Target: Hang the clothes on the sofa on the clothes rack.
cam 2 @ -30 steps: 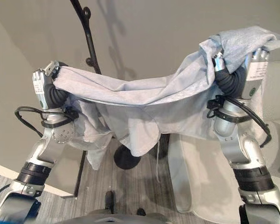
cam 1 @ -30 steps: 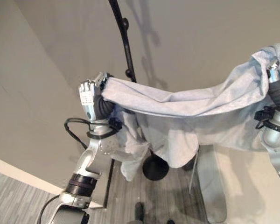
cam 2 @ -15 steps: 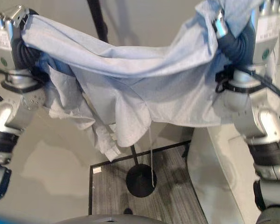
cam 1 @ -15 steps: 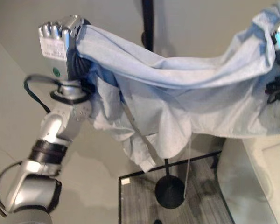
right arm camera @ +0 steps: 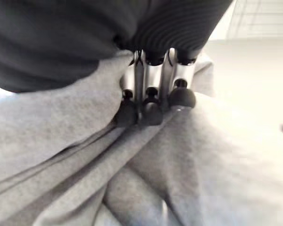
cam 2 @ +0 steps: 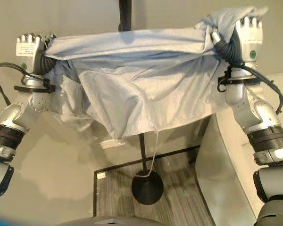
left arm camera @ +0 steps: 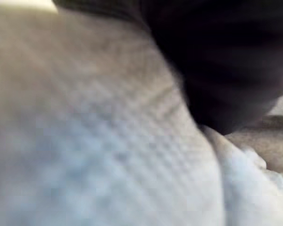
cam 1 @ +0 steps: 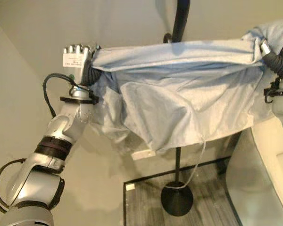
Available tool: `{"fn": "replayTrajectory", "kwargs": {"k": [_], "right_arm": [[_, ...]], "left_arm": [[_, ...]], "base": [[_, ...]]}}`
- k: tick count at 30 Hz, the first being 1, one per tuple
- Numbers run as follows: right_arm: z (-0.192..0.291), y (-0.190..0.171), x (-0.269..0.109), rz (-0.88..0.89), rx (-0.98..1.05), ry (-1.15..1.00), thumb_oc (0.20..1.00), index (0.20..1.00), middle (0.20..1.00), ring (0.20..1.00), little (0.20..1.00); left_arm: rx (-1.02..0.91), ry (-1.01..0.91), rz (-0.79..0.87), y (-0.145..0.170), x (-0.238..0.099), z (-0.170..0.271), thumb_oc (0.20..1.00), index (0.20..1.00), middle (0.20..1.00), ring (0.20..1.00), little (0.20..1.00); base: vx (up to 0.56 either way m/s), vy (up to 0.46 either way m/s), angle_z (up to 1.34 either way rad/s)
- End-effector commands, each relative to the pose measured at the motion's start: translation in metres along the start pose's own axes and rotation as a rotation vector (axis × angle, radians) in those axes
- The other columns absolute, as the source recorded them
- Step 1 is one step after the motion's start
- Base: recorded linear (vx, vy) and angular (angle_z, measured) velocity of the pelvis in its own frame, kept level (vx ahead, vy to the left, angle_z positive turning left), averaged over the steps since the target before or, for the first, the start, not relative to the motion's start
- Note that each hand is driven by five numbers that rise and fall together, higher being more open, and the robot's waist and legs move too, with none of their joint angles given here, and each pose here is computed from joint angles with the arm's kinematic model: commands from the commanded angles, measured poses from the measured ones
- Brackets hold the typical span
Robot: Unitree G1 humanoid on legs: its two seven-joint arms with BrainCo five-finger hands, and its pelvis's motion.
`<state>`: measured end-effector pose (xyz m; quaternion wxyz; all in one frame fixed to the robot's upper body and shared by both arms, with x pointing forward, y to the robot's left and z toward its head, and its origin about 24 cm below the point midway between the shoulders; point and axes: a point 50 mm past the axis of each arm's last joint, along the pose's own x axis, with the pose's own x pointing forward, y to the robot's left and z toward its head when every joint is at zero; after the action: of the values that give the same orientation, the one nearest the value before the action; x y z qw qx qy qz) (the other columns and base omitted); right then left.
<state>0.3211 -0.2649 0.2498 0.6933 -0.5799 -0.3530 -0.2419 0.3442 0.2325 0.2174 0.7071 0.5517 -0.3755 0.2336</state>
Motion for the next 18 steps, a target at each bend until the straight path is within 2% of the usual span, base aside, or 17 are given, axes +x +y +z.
{"fn": "replayTrajectory", "kwargs": {"k": [1,10,18], "right_arm": [[-0.025,-0.004,-0.01,-0.02,-0.001,0.154,0.2,0.2,0.2,0.2,0.2],[-0.036,0.045,-0.088,0.192,0.068,0.348,0.2,0.2,0.2,0.2,0.2],[0.004,0.108,-0.155,0.392,0.295,0.52,0.2,0.2,0.2,0.2,0.2]], "left_arm": [[-0.023,0.175,0.022,0.004,-0.013,-0.026,0.2,0.2,0.2,0.2,0.2],[-0.187,0.316,-0.096,-0.038,-0.069,-0.01,0.2,0.2,0.2,0.2,0.2],[-0.428,0.515,-0.232,-0.083,-0.131,0.03,0.2,0.2,0.2,0.2,0.2]], "base": [[0.05,-0.024,-0.03],[0.02,-0.026,-0.01],[-0.01,-0.049,-0.01]]}}
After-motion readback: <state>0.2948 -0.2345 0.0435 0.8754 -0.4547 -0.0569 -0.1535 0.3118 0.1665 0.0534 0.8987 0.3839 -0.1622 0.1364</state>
